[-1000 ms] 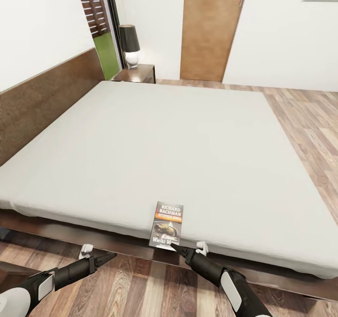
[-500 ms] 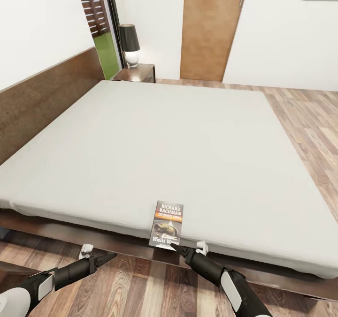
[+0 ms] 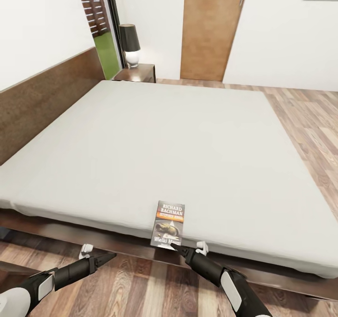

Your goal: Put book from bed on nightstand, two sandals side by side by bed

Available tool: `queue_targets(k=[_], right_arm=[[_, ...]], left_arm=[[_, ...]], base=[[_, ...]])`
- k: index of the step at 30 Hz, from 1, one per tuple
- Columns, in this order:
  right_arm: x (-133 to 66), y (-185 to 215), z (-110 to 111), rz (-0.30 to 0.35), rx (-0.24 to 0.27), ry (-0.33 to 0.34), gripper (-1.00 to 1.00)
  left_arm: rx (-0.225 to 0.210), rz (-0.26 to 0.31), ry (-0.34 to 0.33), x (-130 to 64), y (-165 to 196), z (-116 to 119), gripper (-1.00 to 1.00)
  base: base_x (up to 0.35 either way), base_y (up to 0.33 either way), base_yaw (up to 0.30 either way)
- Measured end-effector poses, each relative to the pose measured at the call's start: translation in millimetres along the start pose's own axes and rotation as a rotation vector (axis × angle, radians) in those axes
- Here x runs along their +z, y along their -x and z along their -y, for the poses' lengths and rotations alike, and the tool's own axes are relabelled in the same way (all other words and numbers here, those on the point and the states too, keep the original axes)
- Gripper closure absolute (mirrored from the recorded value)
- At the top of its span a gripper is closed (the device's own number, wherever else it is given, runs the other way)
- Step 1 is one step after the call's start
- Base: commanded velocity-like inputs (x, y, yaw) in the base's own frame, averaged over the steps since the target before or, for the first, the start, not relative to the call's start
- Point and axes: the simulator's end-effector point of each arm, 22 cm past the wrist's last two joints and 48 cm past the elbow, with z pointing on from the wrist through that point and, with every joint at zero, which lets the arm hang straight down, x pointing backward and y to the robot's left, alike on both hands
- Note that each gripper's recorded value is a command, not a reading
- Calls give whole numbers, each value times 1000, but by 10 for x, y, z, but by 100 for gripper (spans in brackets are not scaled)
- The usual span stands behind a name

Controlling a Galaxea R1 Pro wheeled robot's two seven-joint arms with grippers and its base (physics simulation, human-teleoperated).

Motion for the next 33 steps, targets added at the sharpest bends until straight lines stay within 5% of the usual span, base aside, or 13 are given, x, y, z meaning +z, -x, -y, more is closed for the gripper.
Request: queue_targets(k=[33], right_arm=[[-3, 20, -9, 4, -1, 2, -100]], left_arm=[[0, 0, 1, 0, -1, -2, -100]], base=[[0, 9, 0]])
